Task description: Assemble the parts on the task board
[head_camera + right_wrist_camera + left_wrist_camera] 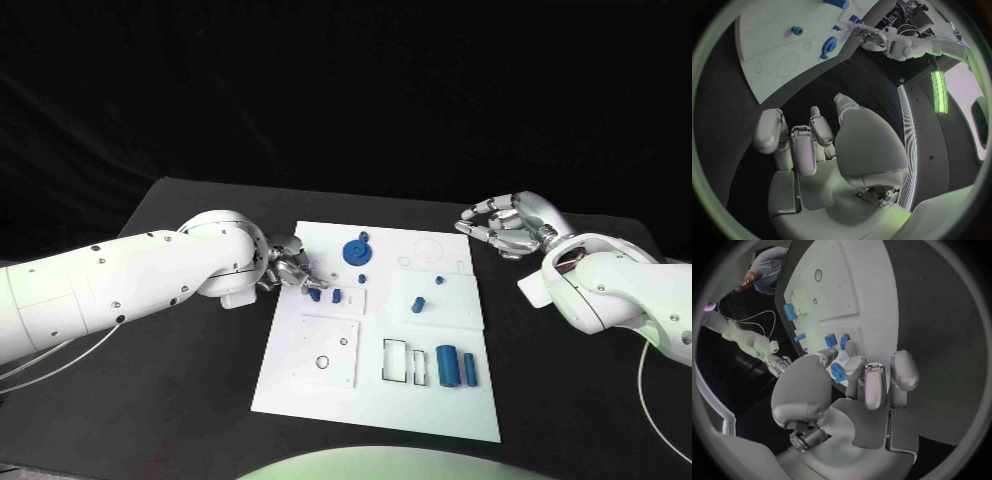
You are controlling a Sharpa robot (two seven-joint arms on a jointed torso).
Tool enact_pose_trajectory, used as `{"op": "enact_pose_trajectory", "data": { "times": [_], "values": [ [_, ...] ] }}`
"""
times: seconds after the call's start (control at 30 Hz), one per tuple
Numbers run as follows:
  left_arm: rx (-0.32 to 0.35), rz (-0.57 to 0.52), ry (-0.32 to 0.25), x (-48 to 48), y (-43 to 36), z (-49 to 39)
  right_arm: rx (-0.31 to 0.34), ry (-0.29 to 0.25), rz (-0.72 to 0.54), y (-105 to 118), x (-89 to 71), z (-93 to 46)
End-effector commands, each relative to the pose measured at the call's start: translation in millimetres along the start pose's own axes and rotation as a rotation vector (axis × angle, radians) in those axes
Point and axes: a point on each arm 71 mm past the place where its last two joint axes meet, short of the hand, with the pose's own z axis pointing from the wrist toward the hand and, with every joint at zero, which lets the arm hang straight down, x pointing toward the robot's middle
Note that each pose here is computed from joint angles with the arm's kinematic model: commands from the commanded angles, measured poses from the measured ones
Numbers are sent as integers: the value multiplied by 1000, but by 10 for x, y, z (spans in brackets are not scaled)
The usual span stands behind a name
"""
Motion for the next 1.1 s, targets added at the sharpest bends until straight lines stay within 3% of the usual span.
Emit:
{"op": "enact_pose_trajectory", "data": {
  "times": [0.03, 1.1],
  "values": [
    [11, -17, 11, 9, -31, 5, -9, 6, -1, 9, 11, 0],
    [13, 2, 51, 35, -42, 26, -8, 5, -3, 6, 7, 0]
  ]
}}
